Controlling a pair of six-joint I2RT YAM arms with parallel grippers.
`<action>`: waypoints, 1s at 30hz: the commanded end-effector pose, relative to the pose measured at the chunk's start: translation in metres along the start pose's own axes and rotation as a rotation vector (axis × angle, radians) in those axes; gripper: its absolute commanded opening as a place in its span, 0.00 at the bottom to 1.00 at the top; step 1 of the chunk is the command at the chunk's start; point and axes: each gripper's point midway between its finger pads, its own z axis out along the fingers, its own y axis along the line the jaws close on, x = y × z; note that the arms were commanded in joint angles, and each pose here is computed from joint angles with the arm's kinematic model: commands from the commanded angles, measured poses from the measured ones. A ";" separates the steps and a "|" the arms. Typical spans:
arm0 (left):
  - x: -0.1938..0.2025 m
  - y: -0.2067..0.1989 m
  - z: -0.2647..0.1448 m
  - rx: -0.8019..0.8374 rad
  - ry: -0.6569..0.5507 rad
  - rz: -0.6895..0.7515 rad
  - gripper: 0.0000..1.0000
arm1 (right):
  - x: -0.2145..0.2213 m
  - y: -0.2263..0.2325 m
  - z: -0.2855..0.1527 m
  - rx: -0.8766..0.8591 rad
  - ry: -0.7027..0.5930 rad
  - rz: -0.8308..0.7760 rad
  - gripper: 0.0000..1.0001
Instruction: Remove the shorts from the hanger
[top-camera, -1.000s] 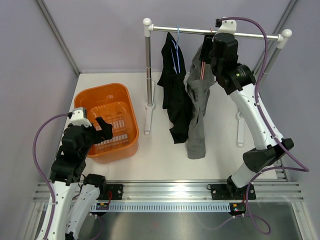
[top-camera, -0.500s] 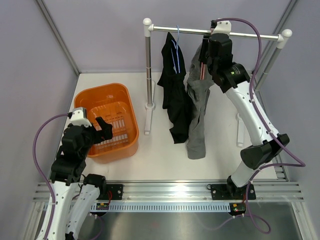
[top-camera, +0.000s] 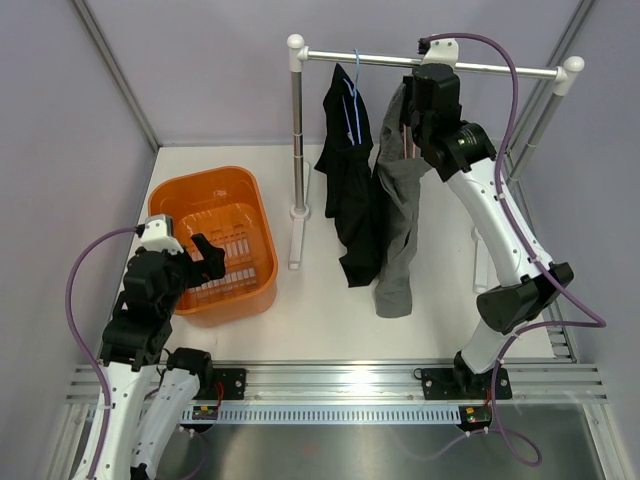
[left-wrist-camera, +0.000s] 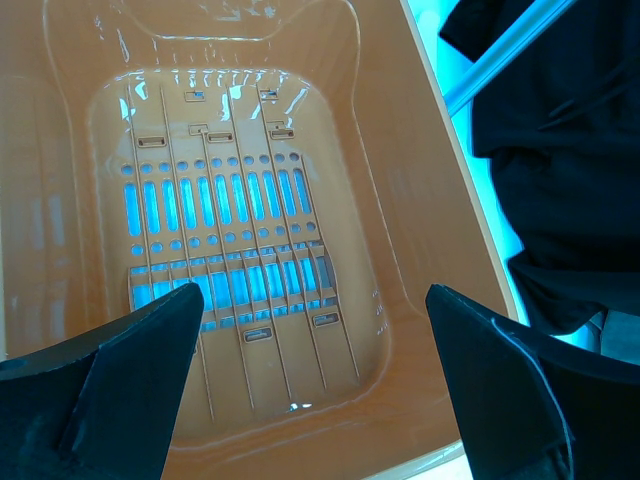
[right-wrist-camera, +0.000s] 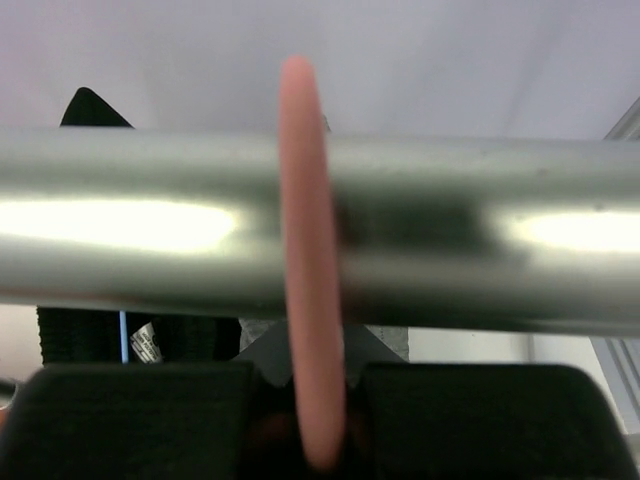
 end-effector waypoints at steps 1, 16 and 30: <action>-0.008 -0.007 0.002 0.035 -0.037 0.009 0.99 | -0.026 -0.010 -0.012 0.045 -0.057 0.000 0.00; -0.008 -0.014 0.001 0.082 -0.037 0.020 0.99 | -0.053 -0.044 -0.088 0.018 -0.120 0.094 0.00; -0.051 -0.082 -0.011 0.380 -0.054 0.025 0.98 | -0.001 -0.075 -0.179 -0.097 0.018 0.145 0.00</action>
